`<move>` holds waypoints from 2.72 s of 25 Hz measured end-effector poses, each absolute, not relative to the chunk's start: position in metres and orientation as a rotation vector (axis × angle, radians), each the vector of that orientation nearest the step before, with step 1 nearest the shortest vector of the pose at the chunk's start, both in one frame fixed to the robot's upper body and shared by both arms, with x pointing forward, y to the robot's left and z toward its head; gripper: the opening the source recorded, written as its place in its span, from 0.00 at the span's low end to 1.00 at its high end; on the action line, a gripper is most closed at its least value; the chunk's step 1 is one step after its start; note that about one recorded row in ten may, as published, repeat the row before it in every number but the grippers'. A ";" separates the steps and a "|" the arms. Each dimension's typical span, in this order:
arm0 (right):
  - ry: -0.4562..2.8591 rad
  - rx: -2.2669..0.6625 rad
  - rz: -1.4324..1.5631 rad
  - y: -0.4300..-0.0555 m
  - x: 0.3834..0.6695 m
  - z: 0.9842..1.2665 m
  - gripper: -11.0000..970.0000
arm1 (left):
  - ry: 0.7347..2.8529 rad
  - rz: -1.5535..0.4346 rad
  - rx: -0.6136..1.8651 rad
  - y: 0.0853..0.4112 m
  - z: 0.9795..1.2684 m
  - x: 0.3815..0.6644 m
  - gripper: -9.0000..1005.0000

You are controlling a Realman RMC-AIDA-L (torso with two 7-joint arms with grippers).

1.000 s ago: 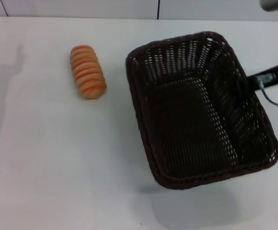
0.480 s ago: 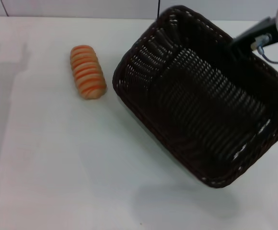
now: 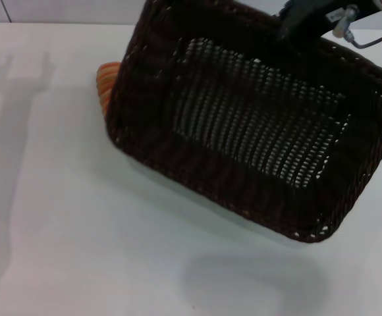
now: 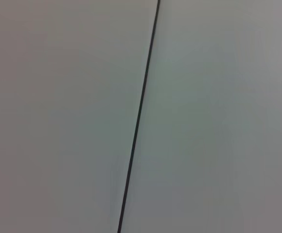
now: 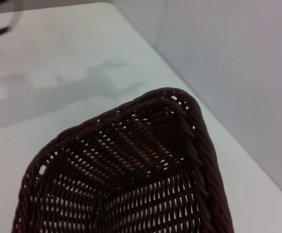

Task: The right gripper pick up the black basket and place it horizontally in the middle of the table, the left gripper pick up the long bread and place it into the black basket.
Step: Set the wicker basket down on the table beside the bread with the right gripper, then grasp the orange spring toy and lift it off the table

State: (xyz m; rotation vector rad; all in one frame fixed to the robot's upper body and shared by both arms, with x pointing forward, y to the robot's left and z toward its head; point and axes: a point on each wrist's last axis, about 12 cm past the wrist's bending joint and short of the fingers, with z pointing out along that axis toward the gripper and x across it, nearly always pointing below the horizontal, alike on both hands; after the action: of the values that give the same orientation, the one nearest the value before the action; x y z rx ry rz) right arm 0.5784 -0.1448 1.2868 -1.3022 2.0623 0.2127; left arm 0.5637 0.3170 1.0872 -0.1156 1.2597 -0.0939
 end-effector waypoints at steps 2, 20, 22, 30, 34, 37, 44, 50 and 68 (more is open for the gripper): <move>2.033 -1.375 0.225 -0.139 0.575 1.290 0.19 | 1.268 -0.092 -0.114 0.316 1.088 0.565 0.77; 1.967 -1.819 0.365 -0.101 0.568 1.282 0.19 | 1.254 -0.078 -0.150 0.319 1.094 0.572 0.78; 1.966 -1.834 0.371 -0.100 0.570 1.278 0.19 | 1.252 -0.080 -0.148 0.318 1.095 0.573 0.78; 1.957 -1.891 0.329 -0.086 0.572 1.262 0.19 | 1.254 -0.083 -0.146 0.317 1.094 0.574 0.78; 1.979 -1.895 0.282 -0.083 0.577 1.251 0.19 | 1.250 -0.082 -0.146 0.317 1.094 0.574 0.78; 1.984 -1.887 0.275 -0.083 0.578 1.248 0.19 | 1.250 -0.081 -0.147 0.317 1.094 0.573 0.78; 1.999 -1.873 0.215 -0.083 0.583 1.243 0.19 | 1.247 -0.083 -0.148 0.318 1.094 0.572 0.78; 2.043 -1.838 0.139 -0.083 0.593 1.236 0.21 | 1.242 -0.085 -0.148 0.319 1.094 0.571 0.78; 1.877 -1.498 -0.209 -0.100 0.617 1.265 0.39 | 1.237 -0.121 -0.174 0.321 1.091 0.563 0.78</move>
State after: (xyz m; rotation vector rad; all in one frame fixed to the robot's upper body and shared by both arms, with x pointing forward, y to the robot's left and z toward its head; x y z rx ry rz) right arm 0.6167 -0.0999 1.2655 -1.4977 1.8769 -0.2087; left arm 0.5635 0.3209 1.0911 -0.1743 1.2368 -0.1213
